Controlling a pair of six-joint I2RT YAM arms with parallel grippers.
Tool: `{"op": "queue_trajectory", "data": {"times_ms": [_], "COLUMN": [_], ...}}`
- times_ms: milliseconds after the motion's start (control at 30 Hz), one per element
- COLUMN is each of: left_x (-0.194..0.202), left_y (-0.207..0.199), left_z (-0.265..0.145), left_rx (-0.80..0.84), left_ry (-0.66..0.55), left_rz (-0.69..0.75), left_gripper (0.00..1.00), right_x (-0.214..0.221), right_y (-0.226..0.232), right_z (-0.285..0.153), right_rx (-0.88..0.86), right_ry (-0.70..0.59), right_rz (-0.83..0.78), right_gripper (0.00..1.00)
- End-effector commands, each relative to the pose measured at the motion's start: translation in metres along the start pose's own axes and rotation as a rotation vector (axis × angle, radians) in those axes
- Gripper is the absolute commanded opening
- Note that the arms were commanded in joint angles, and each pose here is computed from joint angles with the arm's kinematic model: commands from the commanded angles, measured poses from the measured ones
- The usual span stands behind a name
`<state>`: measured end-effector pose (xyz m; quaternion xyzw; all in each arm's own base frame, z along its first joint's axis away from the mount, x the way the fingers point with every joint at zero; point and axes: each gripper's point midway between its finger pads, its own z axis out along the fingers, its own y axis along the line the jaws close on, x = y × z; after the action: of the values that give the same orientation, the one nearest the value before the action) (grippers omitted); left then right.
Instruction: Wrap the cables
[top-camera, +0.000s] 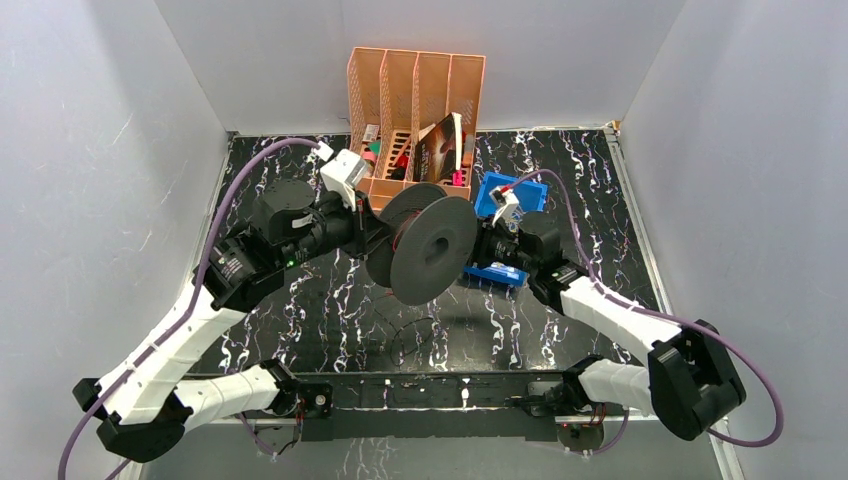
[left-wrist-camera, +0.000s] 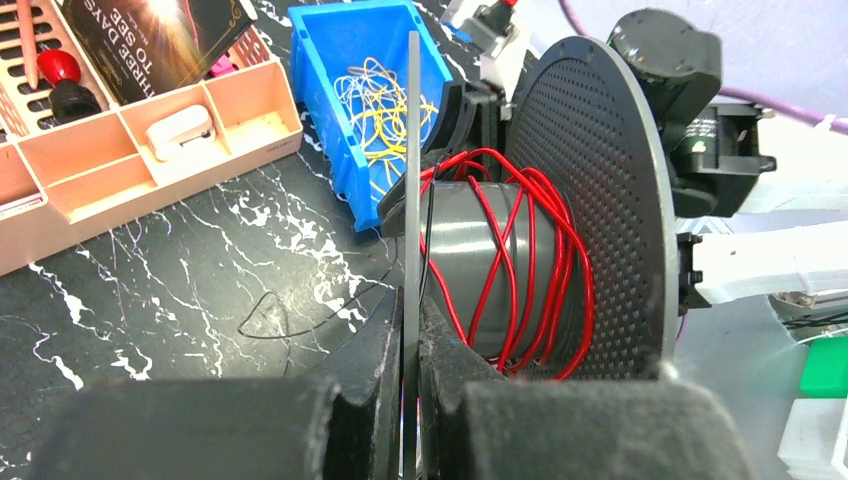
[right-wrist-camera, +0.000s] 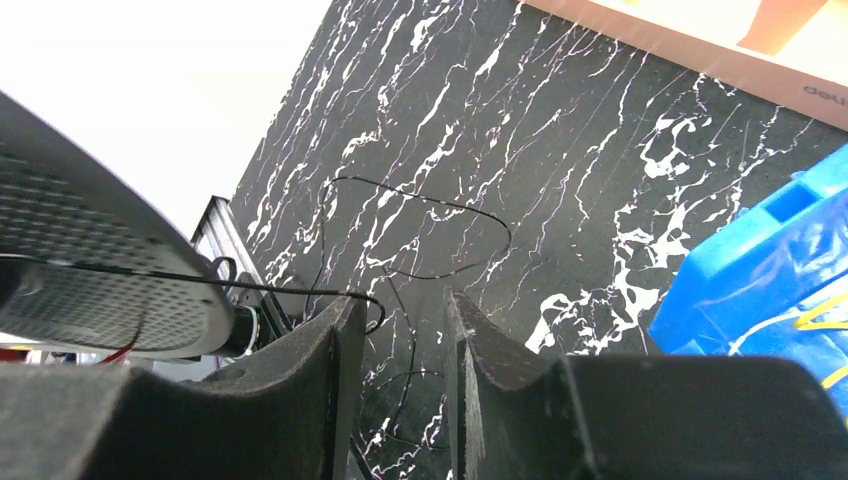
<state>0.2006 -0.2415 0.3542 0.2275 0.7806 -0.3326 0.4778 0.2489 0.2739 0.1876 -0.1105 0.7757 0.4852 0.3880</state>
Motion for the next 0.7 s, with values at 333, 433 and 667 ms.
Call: {"op": "queue_trajectory", "data": {"times_ms": [333, 433, 667], "left_x": [-0.071, -0.076, -0.079], "left_y": [-0.018, -0.015, 0.004], "left_z": [-0.038, -0.041, -0.041], "left_rx": [0.027, 0.007, -0.087], "left_ry": [-0.243, -0.271, -0.336], "left_rz": [-0.060, -0.076, -0.141], "left_gripper": [0.00, 0.00, 0.00], "right_x": [-0.023, -0.015, 0.010], "right_y": [0.039, 0.041, 0.038], "right_z": [0.027, 0.031, 0.030], "right_rx": [-0.119, -0.130, -0.148], "right_ry": [-0.151, -0.146, -0.132], "right_rz": [-0.056, -0.047, -0.027], "right_gripper": [0.36, 0.35, 0.22]}}
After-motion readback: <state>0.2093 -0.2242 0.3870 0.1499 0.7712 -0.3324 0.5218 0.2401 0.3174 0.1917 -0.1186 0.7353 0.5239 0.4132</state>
